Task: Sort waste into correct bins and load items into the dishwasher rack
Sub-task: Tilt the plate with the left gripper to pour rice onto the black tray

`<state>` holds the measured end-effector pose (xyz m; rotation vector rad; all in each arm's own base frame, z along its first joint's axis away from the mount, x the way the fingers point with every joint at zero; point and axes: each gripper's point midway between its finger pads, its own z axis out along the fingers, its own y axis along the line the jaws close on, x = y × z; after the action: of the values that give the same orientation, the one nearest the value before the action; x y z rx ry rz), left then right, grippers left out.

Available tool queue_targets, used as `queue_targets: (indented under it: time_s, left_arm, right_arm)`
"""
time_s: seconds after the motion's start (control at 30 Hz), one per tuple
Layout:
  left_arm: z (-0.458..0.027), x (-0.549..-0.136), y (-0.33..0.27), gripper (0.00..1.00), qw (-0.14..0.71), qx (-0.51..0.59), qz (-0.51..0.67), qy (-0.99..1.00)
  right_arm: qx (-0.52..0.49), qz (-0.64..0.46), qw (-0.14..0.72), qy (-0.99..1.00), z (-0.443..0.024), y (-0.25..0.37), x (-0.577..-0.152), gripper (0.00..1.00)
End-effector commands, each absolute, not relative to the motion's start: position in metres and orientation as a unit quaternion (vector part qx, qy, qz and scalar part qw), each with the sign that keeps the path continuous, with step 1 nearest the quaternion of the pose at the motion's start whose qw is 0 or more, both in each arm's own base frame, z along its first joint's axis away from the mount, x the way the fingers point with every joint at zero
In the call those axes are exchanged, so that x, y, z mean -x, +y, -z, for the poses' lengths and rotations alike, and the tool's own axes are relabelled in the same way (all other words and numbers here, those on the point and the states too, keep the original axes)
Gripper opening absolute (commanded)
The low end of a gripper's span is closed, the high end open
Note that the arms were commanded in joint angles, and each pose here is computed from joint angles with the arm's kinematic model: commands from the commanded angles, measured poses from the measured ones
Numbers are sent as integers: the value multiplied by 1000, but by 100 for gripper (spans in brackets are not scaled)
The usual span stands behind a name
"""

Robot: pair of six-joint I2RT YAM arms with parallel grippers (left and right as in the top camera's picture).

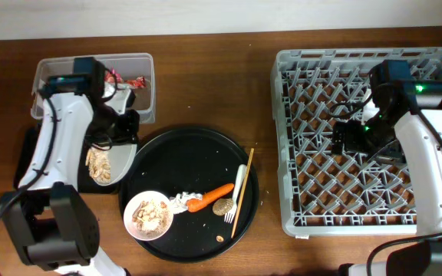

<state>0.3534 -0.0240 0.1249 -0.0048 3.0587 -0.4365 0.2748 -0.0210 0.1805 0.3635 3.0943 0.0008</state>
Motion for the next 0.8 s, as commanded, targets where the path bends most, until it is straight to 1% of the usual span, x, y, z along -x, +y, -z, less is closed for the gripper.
queue_targets:
  time_s: [0.0, 0.17, 0.23, 0.37, 0.43, 0.53, 0.6, 0.7, 0.73, 0.77]
  left_arm:
    - [-154, -357, -17, 0, 73, -14, 221, 972]
    - [-189, -351, 5, 1, 138, -1, 373, 917]
    - [-197, -350, 18, 0, 156, 17, 394, 906]
    - [-219, -347, 29, 1, 206, 20, 448, 870]
    - [-237, -345, 33, 0, 246, 16, 484, 840]
    - [-250, -342, 48, 0, 276, 38, 504, 817]
    - [-250, -341, 57, 0, 282, 50, 501, 817]
    - [-248, -335, 54, 0, 265, 55, 502, 821]
    - [-248, -333, 47, 0, 256, 46, 501, 825]
    - [-249, -333, 22, 1, 238, 12, 504, 830]
  right_arm:
    - [-120, 8, 17, 993, -183, -25, -271, 98]
    - [-120, 8, 17, 993, -183, -25, -271, 98]
    - [-120, 8, 16, 993, -183, -25, -271, 99]
    - [-120, 8, 15, 993, -183, -25, -270, 98]
    - [-121, 16, 13, 992, -184, -27, -269, 99]
    - [-121, 17, 12, 992, -184, -28, -268, 99]
    - [-121, 17, 12, 992, -184, -28, -268, 98]
    - [-121, 17, 12, 992, -184, -28, -268, 98]
    - [-121, 17, 11, 992, -183, -28, -268, 98]
    - [-121, 17, 9, 992, -183, -27, -266, 98]
